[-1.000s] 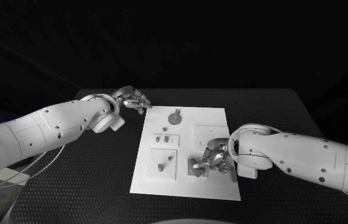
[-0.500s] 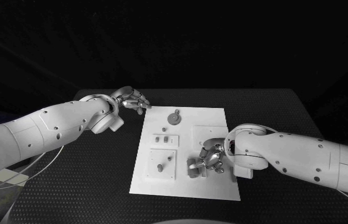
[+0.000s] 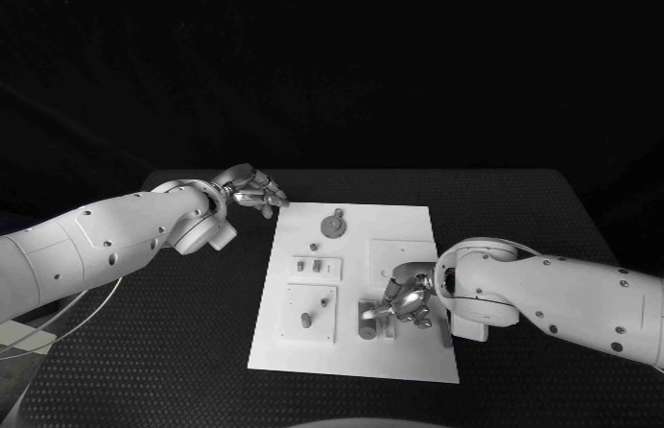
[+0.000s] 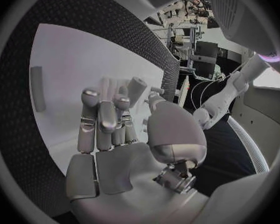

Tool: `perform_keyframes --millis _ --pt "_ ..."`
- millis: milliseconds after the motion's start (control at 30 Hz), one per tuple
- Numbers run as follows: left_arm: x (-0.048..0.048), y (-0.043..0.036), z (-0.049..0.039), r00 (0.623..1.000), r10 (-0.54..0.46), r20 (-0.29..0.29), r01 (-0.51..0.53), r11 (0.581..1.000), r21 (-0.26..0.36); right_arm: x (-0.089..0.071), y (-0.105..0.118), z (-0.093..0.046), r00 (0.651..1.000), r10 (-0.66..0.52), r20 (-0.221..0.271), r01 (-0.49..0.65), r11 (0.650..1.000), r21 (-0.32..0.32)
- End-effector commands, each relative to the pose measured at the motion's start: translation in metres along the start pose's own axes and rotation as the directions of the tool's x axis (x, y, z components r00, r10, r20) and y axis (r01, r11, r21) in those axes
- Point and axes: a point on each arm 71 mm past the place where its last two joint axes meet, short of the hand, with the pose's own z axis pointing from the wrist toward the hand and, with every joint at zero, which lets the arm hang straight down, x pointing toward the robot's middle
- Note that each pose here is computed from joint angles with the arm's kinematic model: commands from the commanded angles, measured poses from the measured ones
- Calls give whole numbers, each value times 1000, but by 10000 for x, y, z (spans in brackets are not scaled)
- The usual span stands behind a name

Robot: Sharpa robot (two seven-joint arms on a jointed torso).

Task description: Assemble the parts on the task board

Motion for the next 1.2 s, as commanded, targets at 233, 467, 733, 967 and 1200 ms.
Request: perform_keyframes --millis 233,467,733,967,1200 --pt "7 -13 0 1000 -6 -9 6 1000 6 -17 67 -141 977 -196 85 200 979 -38" --pt "14 -16 3 1000 -6 -12 6 1000 7 2 113 -145 969 -234 76 238 970 -42" --pt "20 -23 7 1000 -6 -12 6 1000 9 -4 163 -94 964 -252 85 255 966 -30" --pt "22 -25 7 1000 -6 -13 6 1000 9 41 201 -55 961 -269 72 271 962 -29" --pt "21 -23 6 1000 -6 -13 6 1000 9 82 205 -45 955 -293 37 294 956 -23"
